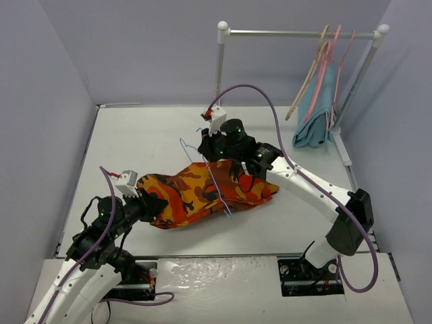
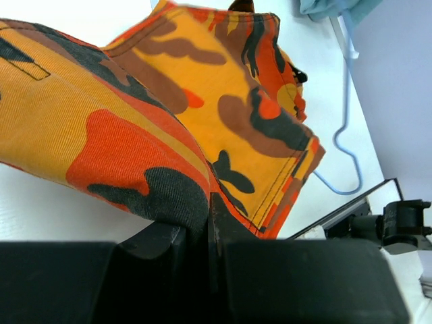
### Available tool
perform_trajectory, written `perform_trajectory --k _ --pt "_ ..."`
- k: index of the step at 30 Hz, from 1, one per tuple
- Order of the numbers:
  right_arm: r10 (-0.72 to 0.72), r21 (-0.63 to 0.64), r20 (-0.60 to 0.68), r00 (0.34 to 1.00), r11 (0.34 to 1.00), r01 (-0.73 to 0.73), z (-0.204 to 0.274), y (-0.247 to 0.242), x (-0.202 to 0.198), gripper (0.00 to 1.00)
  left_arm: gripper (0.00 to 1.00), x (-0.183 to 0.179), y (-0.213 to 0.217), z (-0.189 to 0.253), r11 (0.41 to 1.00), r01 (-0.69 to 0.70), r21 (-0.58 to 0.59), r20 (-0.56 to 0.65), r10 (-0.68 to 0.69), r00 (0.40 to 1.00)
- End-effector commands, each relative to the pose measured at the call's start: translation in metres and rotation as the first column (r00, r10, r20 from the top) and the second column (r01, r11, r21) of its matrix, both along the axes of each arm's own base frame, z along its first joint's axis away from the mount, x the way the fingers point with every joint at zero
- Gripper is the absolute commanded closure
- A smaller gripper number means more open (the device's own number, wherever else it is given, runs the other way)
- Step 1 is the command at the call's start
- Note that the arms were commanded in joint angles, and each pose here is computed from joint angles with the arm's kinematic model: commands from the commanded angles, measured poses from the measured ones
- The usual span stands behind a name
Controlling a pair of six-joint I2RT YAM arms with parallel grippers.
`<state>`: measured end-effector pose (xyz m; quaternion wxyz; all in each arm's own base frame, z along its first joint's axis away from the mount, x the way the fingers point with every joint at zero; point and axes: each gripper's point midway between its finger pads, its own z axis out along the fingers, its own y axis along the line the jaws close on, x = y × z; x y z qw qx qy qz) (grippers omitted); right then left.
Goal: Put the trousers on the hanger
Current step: Place trousers on hanger
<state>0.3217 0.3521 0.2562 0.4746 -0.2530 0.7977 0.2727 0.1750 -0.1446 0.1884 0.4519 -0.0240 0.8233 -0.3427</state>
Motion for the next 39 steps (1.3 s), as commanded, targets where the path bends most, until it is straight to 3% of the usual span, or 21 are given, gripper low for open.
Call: perform_trajectory --k 1,7,12,18,26,32,39 --pt "-0.096 0.2 0.219 0.971 0.978 0.051 0.132 -0.018 0.005 1.0 1.0 0.003 0.001 0.01 0.995 -0.054 -0.081 0.001 0.054 0.999" --pt "-0.167 0.185 0.231 0.958 0.975 0.125 0.157 -0.029 0.015 1.0 0.99 0.004 0.0 -0.003 0.989 -0.08 -0.121 -0.023 0.078 0.997" --pt "-0.21 0.213 0.219 0.953 0.963 0.164 0.174 -0.034 0.019 1.0 0.83 0.012 -0.005 -0.015 0.988 -0.083 -0.126 -0.036 0.079 0.996" --pt "-0.247 0.269 0.257 0.934 0.947 0.176 0.219 -0.043 0.017 1.0 0.74 0.032 -0.018 -0.025 0.989 -0.074 -0.125 -0.053 0.068 0.996" --pt "-0.294 0.34 0.302 0.907 0.922 0.186 0.266 -0.055 0.013 1.0 0.63 0.072 -0.042 -0.006 0.985 -0.049 -0.164 0.032 0.055 0.998" --pt "-0.301 0.364 0.293 0.907 0.913 0.185 0.272 -0.052 0.014 1.0 0.57 0.111 -0.072 0.01 0.987 -0.017 -0.16 0.082 0.03 0.996" --pt "-0.299 0.383 0.289 0.91 0.907 0.176 0.274 -0.046 0.015 1.0 0.45 0.133 -0.135 0.019 0.986 0.117 -0.118 0.106 -0.105 0.989"
